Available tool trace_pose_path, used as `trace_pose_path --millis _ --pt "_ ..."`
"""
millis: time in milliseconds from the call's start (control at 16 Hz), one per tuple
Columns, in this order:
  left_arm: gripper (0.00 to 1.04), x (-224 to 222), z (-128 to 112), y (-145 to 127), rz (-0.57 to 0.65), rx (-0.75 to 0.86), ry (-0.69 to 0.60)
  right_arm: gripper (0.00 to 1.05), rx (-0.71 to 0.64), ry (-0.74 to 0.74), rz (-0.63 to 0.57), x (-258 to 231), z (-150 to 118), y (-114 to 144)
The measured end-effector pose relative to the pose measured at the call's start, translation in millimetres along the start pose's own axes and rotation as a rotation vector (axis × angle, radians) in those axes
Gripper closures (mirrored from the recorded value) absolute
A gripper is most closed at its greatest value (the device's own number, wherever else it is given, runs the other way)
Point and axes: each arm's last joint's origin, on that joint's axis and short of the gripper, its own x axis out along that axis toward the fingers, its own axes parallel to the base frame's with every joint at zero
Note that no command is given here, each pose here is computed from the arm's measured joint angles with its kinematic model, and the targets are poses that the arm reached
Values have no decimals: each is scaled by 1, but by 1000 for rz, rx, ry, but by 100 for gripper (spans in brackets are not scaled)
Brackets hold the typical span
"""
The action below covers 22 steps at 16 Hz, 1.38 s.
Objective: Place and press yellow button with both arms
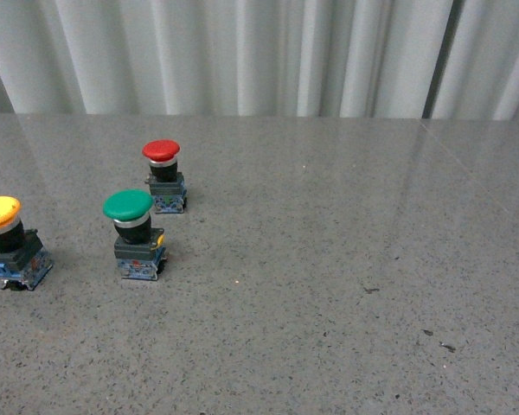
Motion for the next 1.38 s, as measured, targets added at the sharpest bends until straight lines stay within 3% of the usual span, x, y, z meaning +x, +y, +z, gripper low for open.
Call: trace_pose_path --millis 1062,1125,1188,1375 --pt "7 0 0 0 0 0 0 6 0 0 0 0 0 0" --pt "7 0 -2 -1 58 -11 84 6 0 0 0 0 0 0" --pt "7 9 8 -2 131 -12 112 6 0 0 0 0 0 0" --pt "7 46 67 6 139 -22 -43 6 0 0 0 0 0 0"
